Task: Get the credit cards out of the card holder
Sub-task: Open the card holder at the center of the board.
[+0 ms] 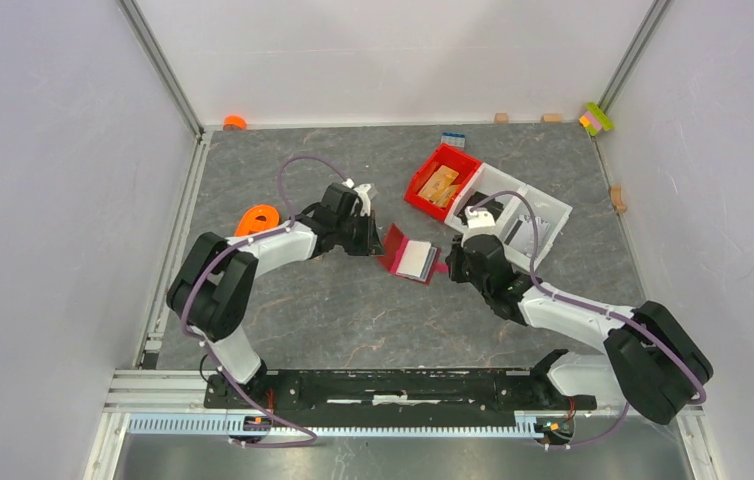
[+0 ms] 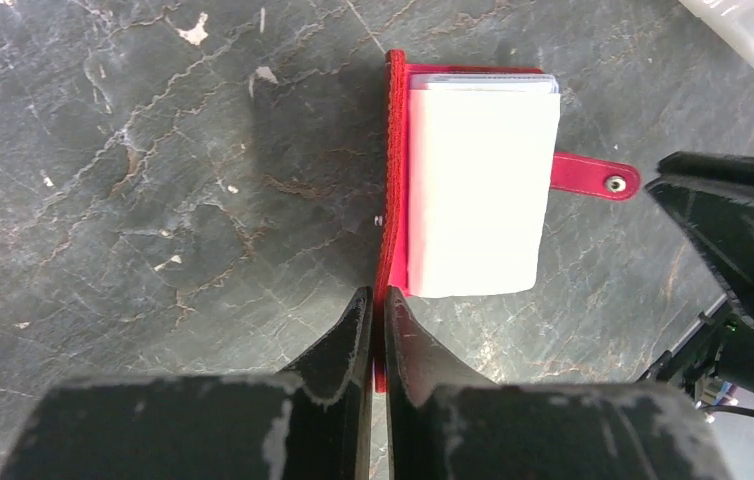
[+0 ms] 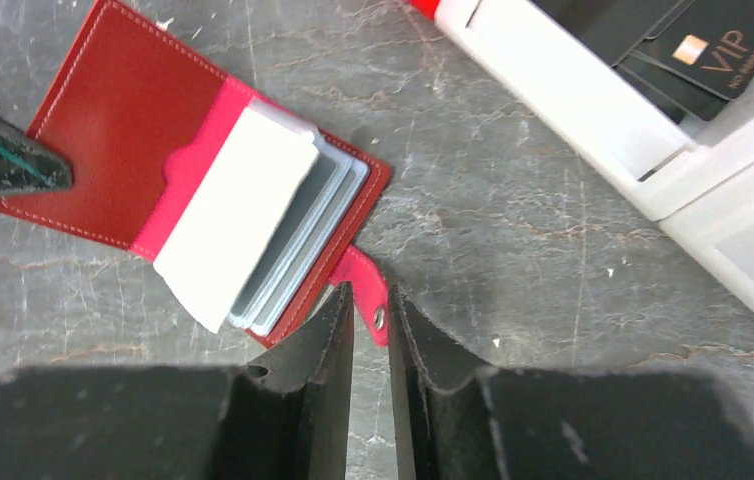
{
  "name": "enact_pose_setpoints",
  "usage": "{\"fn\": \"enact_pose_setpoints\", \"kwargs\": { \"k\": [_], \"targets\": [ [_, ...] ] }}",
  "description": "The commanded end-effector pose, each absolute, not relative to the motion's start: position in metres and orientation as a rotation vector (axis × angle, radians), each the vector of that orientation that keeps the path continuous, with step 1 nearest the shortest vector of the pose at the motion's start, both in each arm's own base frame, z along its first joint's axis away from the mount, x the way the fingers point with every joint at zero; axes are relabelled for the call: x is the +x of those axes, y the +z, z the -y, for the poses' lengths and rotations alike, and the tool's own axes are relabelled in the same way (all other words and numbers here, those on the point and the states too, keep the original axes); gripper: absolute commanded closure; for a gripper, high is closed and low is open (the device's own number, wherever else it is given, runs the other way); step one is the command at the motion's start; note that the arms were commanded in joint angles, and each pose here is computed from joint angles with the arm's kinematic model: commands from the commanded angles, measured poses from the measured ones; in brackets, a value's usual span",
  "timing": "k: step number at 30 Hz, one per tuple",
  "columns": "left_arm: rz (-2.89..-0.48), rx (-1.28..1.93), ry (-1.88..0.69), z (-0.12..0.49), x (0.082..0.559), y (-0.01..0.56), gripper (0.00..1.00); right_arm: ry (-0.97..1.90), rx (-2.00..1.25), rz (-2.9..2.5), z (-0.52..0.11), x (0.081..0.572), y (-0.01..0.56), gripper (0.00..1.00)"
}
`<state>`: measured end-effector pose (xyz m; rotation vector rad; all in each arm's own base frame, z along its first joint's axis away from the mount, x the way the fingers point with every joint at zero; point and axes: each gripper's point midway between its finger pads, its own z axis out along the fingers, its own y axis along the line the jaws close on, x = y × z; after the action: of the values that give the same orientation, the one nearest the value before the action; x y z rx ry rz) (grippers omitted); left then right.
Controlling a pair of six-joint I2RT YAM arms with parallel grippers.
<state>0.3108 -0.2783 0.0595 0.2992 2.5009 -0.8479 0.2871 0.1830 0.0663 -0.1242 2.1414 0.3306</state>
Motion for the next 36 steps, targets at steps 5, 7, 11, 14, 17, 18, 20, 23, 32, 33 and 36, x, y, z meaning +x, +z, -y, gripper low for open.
{"fn": "enact_pose_setpoints", "kwargs": {
  "k": [5, 7, 11, 14, 17, 18, 20, 23, 32, 33, 36],
  "targets": [
    [-2.622, 0.277, -0.711, 0.261, 0.31, 0.032, 0.89, 0.356, -0.039, -2.096, -0.177, 0.301, 0.082, 0.75],
    [-2.643, 0.286, -0.701, 0.261, 0.309, 0.027, 0.88, 0.365, -0.055, -2.1, -0.179, 0.301, 0.082, 0.64],
    [-2.661, 0.305, -0.716, 0.266, 0.306, 0.024, 0.85, 0.404, -0.103, -2.098, -0.188, 0.3, 0.083, 0.53],
    [-2.666, 0.316, -0.701, 0.267, 0.305, 0.024, 0.76, 0.414, -0.147, -2.112, -0.193, 0.3, 0.08, 0.53],
    [-2.667, 0.342, -0.652, 0.267, 0.304, 0.026, 0.67, 0.399, -0.166, -2.156, -0.196, 0.302, 0.071, 0.52],
    [-2.666, 0.349, -0.626, 0.266, 0.305, 0.026, 0.64, 0.394, -0.168, -2.167, -0.197, 0.303, 0.069, 0.52],
    [-2.666, 0.36, -0.587, 0.264, 0.304, 0.026, 0.61, 0.384, -0.18, -2.189, -0.198, 0.304, 0.064, 0.53],
    [-2.663, 0.373, -0.563, 0.265, 0.304, 0.027, 0.59, 0.371, -0.186, -2.209, -0.199, 0.305, 0.06, 0.53],
    [-2.667, 0.41, -0.52, 0.268, 0.302, 0.026, 0.56, 0.338, -0.192, -2.243, -0.198, 0.307, 0.052, 0.51],
    [-2.666, 0.414, -0.523, 0.269, 0.302, 0.026, 0.56, 0.336, -0.192, -2.244, -0.198, 0.308, 0.052, 0.51],
    [-2.665, 0.436, -0.526, 0.273, 0.3, 0.027, 0.56, 0.322, -0.192, -2.256, -0.198, 0.308, 0.048, 0.52]
  ]
}}
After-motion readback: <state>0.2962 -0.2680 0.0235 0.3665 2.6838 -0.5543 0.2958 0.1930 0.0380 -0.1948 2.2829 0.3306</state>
